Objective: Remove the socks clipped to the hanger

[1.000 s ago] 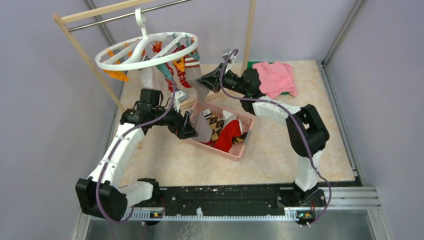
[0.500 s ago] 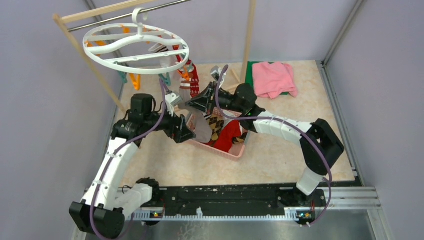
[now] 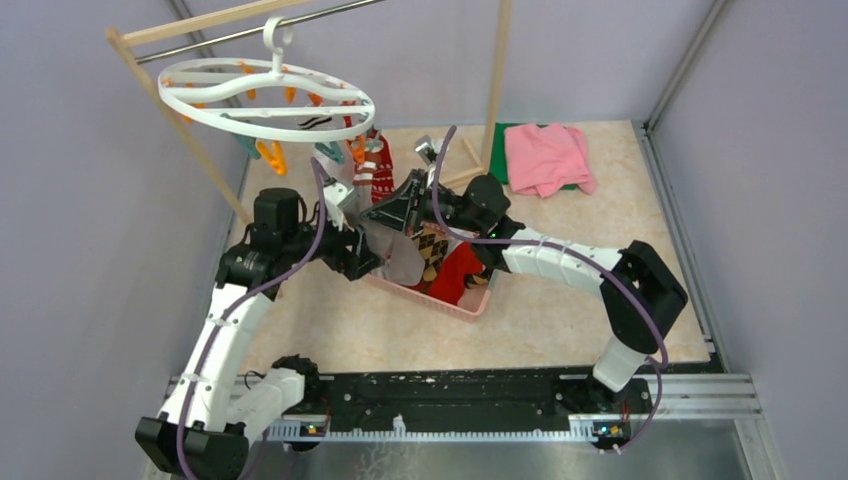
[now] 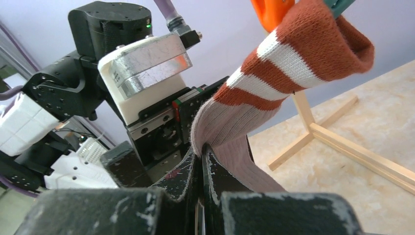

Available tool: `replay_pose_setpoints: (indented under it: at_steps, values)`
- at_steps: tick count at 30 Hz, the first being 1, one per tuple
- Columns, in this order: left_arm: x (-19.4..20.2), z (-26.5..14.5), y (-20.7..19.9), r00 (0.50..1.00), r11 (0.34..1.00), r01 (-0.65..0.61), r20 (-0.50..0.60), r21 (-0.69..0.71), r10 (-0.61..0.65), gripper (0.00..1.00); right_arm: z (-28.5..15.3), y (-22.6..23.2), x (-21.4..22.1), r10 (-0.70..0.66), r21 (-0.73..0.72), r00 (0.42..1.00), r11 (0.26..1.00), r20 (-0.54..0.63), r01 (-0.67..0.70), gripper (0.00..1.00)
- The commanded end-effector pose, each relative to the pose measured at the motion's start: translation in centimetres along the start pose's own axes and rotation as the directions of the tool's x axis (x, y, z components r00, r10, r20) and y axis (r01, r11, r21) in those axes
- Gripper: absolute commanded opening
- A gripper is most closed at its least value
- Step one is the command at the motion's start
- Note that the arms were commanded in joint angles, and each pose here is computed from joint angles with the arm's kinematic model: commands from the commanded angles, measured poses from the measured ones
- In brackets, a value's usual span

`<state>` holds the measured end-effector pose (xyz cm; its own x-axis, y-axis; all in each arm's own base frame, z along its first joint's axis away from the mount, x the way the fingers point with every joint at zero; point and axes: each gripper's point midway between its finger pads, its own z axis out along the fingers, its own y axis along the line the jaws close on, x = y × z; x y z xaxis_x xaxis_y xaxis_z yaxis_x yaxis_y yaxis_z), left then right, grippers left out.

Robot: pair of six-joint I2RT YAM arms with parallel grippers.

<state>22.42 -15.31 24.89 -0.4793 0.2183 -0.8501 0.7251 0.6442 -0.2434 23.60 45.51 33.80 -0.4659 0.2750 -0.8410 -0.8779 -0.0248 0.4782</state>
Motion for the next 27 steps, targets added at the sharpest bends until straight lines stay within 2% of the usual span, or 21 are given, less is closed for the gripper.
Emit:
replay_pose_setpoints:
  at_steps: [1,4,6,8,11,12,14,19,22,23,24,25,26,27]
  values:
    - [-1.6,-0.5,-0.1,0.998,1.0,-0.03,0.057,-0.005,0.03,0.82,0.5,3.5,-1.7,0.037,-0.105,0.998,0.994,0.047,-0.032,0.0]
    - [-1.6,-0.4,-0.1,0.998,1.0,-0.028,0.057,-0.003,0.028,0.73,0.7,3.7,-1.5,0.075,-0.121,0.997,0.99,0.032,-0.071,0.0]
    - [-1.7,-0.3,0.1,0.997,0.999,-0.032,0.064,-0.014,0.033,0.62,0.8,3.5,-1.2,0.092,-0.121,0.996,0.989,0.02,-0.089,0.0]
    - [-1.9,-0.1,0.4,0.997,0.999,-0.028,0.067,-0.02,0.03,0.44,0.9,3.3,-0.9,0.094,-0.119,0.996,0.989,0.008,-0.092,0.0]
    - [-2.4,0.1,0.8,0.996,0.999,-0.022,0.082,-0.035,0.025,0.03,1.2,2.6,-0.3,0.104,-0.095,0.994,0.99,-0.023,-0.106,0.02]
    - [-2.5,0.1,0.8,0.996,0.999,-0.02,0.086,-0.036,0.023,0.0,1.2,2.3,-0.1,0.108,-0.087,0.994,0.99,-0.028,-0.11,0.03]
    - [-2.6,0.1,0.6,0.996,0.999,-0.022,0.088,-0.026,0.024,0.0,1.2,1.8,0.1,0.119,-0.076,0.992,0.99,-0.03,-0.121,0.04]
    - [-2.3,0.0,-0.3,0.997,0.999,-0.034,0.077,0.025,0.032,0.0,0.6,-0.3,-0.3,0.134,-0.019,0.991,0.991,-0.022,-0.134,0.21]
    - [-2.3,-0.2,-0.4,0.997,0.999,-0.043,0.069,0.026,0.042,0.0,-0.2,-2.9,-1.0,0.126,0.068,0.991,0.99,-0.031,-0.124,0.34]
    - [-2.2,-0.2,-0.3,0.997,0.999,-0.043,0.065,0.022,0.041,0.0,-0.7,-4.2,-1.1,0.101,0.118,0.994,0.988,-0.037,-0.096,0.41]
    - [-2.2,-0.3,-0.3,0.997,0.999,-0.042,0.063,0.016,0.041,0.0,-1.2,-5.6,-1.2,0.086,0.181,0.995,0.981,-0.046,-0.076,0.54]
    - [-2.3,-0.4,-0.3,0.997,0.999,-0.042,0.061,0.014,0.041,0.0,-1.6,-6.7,-1.5,0.056,0.234,0.997,0.971,-0.057,-0.042,0.9]
    - [-2.3,-0.5,-0.4,0.997,0.999,-0.041,0.06,0.013,0.04,0.0,-2.2,-7.8,-1.6,0.028,0.292,0.997,0.956,-0.071,-0.006,0.98]
    - [-2.3,-0.6,-0.4,0.997,0.999,-0.04,0.061,0.009,0.04,0.0,-2.7,-8.7,-2.0,-0.005,0.343,0.997,0.939,-0.076,0.031,0.99]
